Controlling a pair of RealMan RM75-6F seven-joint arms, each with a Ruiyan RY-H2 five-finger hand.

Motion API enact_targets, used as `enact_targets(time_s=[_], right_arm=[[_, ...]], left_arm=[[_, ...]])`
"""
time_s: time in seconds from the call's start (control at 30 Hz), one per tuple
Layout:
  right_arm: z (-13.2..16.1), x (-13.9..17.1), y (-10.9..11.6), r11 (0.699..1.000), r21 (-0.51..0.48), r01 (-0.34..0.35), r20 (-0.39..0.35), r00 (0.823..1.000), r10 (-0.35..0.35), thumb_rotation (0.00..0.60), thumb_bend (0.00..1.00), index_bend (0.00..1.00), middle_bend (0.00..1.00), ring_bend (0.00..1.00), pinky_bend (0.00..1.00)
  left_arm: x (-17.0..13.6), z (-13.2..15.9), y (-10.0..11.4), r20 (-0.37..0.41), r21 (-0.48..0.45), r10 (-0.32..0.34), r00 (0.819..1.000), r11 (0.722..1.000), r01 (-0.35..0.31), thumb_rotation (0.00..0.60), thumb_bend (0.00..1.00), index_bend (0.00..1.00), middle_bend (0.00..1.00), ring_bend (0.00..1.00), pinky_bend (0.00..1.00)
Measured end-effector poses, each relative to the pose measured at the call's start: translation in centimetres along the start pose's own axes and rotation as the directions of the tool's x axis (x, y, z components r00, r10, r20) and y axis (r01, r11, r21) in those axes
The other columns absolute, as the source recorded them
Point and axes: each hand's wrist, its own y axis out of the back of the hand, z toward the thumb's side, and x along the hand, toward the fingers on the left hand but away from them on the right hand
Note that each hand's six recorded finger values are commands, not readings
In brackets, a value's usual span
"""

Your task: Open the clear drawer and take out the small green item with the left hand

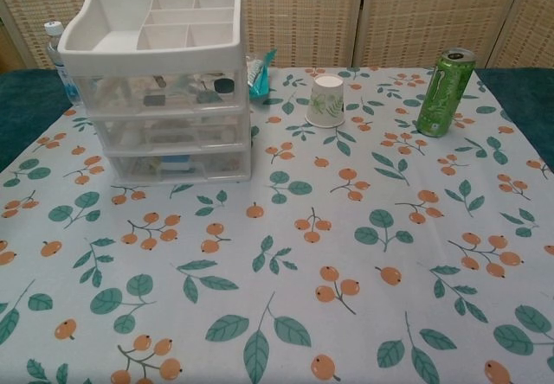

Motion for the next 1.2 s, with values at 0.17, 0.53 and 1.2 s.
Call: enact_targets(time_s=[0.17,0.53,1.2], right_arm=[[0.2,-0.6,0.7,1.000,0.006,0.008,0.002,1.000,-0.008,0.600,0.33,0.00,0.00,0.03,0.06],[0.3,-1.3,1.7,0.999,-0.003,0.037,0.015,0.999,-0.037,0.600,0.33,0.00,0.00,0.03,0.06],[0.1,-0.7,0.4,1.000,-0.024,-0.014,0.045,0.999,0.016,0.600,0.33,0.00,0.00,0.03,0.06]], left_arm=[[1.2,1.3,0.2,0.069,-0.020,0.007,0.998,1.000,-0.005,0.600,0.31,0.25,0.54,0.55,0.58],[3.9,5.8,-2.1,0.249,-0.099,-0.071,0.966,0.990,0.098,0.600,0.53,0.27,0.83,0.83,0.96],[8.4,14.2,-6.9,0.403,-0.301,-0.185,0.896,0.898,0.321,0.600,0.63,0.04,0.90,0.92,1.00]])
